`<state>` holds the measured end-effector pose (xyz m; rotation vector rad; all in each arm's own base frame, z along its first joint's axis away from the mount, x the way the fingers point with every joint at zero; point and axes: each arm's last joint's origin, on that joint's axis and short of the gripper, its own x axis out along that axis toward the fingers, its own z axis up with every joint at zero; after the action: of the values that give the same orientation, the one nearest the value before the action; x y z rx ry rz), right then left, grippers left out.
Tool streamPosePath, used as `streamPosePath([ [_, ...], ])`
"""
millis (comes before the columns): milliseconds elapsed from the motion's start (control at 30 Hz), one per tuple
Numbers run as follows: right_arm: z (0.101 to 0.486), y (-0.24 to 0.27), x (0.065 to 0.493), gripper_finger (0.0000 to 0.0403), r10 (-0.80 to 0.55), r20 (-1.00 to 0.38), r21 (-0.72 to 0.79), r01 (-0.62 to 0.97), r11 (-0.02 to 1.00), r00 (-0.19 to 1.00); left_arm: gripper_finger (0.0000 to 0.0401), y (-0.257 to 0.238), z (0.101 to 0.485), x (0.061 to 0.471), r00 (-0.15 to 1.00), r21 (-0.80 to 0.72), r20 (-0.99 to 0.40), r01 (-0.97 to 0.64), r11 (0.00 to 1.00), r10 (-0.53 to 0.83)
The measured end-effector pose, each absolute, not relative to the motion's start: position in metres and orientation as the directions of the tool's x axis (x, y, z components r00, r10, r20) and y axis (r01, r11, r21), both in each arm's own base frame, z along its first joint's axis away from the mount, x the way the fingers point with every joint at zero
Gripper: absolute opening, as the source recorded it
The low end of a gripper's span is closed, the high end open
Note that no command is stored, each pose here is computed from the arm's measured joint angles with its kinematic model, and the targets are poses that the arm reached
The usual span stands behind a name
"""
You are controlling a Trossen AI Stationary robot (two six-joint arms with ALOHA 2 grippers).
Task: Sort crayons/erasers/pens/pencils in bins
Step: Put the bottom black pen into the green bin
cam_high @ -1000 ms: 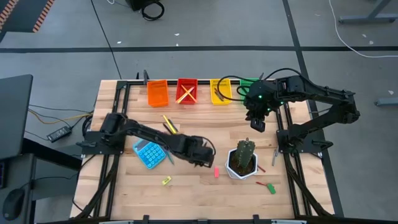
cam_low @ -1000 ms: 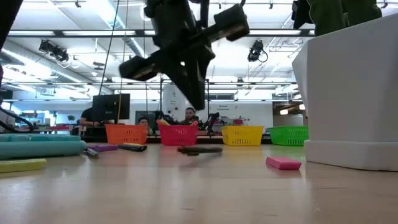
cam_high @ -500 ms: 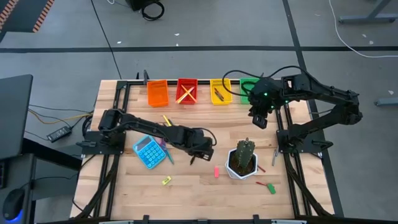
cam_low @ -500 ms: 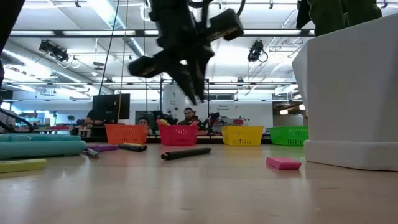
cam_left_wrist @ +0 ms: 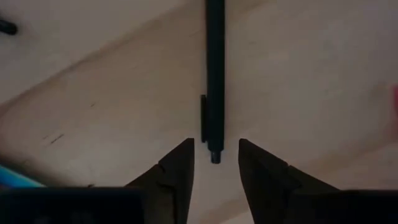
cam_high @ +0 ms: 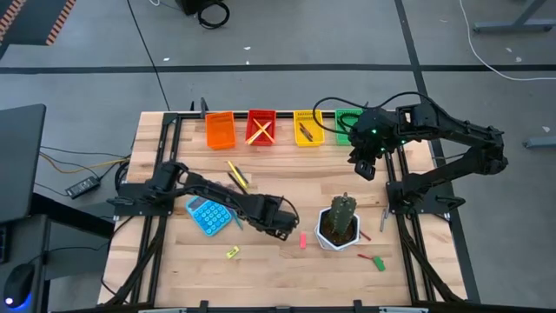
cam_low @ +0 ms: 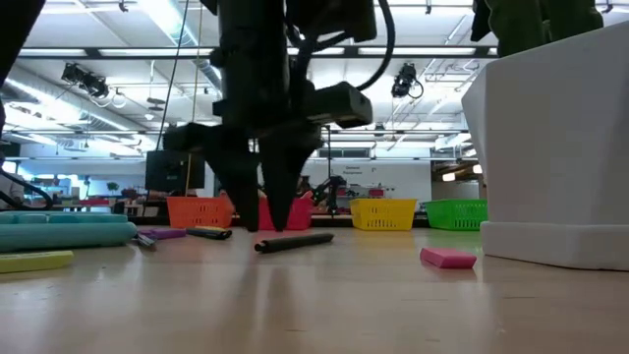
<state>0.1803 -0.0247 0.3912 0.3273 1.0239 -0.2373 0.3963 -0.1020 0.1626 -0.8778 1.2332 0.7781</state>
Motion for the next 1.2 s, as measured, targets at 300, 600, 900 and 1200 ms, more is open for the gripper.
streamPosePath([
  [300, 0.391, -0.025, 0.180, 0.0107, -0.040, -0.864, 0.156, 0.343, 0.926, 0.501, 0.0123, -0.101, 0.153, 0.401, 0.176, -0.141, -0.984, -0.871, 0.470, 0.031],
  [600, 0.391, -0.025, 0.180, 0.0107, -0.039, -0.866, 0.156, 0.345, 0.926, 0.498, 0.0107, -0.101, 0.138, 0.406, 0.152, -0.124, -0.988, -0.874, 0.470, 0.021],
  [900, 0.391, -0.025, 0.180, 0.0107, -0.039, -0.867, 0.155, 0.344, 0.926, 0.497, 0.0088, -0.095, 0.135, 0.407, 0.142, -0.116, -0.990, -0.880, 0.461, 0.021],
  [1200, 0.391, -0.025, 0.181, 0.0107, -0.041, -0.863, 0.156, 0.343, 0.926, 0.504, 0.0039, -0.094, 0.140, 0.411, 0.157, -0.127, -0.987, -0.872, 0.473, 0.023],
])
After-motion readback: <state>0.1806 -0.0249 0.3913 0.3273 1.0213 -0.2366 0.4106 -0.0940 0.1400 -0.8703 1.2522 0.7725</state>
